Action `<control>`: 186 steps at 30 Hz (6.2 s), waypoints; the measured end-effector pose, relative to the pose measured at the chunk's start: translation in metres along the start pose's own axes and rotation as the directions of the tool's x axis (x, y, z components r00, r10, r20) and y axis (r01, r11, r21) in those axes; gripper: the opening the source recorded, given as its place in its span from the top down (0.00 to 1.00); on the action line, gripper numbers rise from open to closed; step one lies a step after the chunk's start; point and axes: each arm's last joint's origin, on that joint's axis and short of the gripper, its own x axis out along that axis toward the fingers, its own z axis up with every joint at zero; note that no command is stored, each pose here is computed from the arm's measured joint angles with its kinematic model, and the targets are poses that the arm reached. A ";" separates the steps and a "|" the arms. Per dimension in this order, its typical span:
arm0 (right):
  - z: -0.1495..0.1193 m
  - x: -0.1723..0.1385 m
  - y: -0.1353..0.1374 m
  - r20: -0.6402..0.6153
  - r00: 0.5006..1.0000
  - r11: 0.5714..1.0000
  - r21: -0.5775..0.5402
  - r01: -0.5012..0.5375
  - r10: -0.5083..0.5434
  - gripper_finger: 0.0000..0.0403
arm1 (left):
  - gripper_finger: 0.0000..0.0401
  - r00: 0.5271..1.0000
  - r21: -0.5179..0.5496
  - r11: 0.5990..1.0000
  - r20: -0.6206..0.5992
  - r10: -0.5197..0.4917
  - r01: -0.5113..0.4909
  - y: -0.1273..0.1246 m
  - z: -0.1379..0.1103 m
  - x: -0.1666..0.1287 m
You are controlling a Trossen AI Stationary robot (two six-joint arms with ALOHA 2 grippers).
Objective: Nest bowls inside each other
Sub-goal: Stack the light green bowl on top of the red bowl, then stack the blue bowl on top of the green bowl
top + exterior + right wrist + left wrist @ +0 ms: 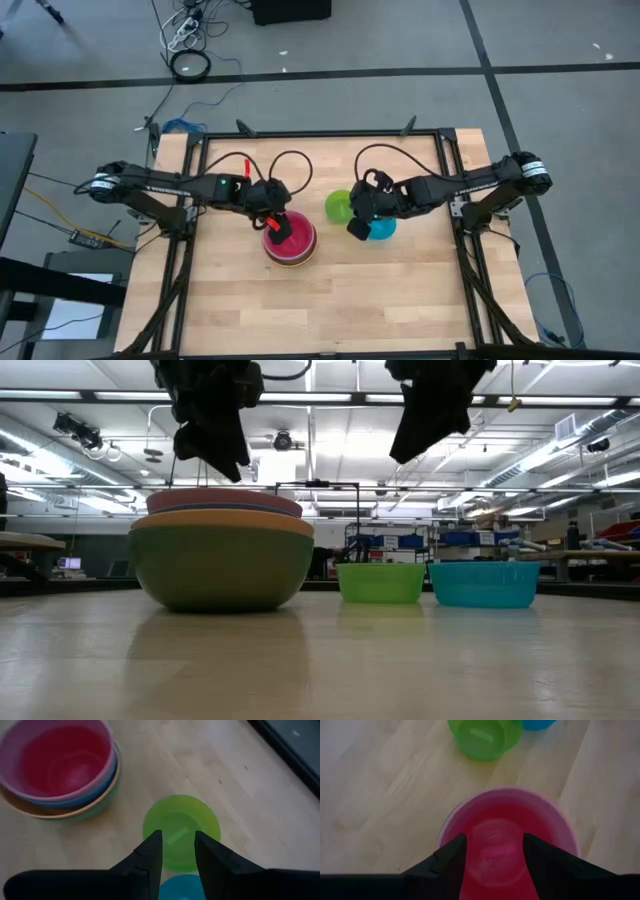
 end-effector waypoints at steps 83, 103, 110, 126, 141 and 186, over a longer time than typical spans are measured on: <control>0.073 0.070 0.088 -0.083 0.920 0.873 -0.294 -0.389 0.382 0.61 | 0.50 0.951 0.144 0.960 0.233 0.205 -0.242 -0.024 0.031 -0.111; 0.052 0.121 0.119 -0.129 0.878 0.856 -0.197 -0.478 0.460 0.65 | 0.50 0.928 0.133 0.944 0.268 0.260 -0.303 -0.032 0.019 -0.116; 0.066 0.096 0.111 -0.057 0.886 0.866 -0.195 -0.461 0.459 0.66 | 0.50 0.928 0.133 0.943 0.267 0.261 -0.304 -0.033 0.019 -0.116; 0.038 0.085 0.073 -0.294 0.955 0.958 -0.281 -0.064 -0.023 0.66 | 0.50 0.932 0.128 0.933 0.187 0.310 -0.336 -0.031 0.004 -0.118; 0.009 0.045 0.064 -0.494 0.838 0.962 -0.241 0.125 -0.232 0.65 | 0.50 0.926 0.094 0.929 0.169 0.338 -0.357 -0.043 -0.026 -0.130; -0.103 0.097 -0.002 -0.450 0.871 0.972 0.206 -0.112 0.196 0.70 | 0.50 0.893 0.073 0.920 0.283 0.351 -0.385 -0.051 -0.036 -0.137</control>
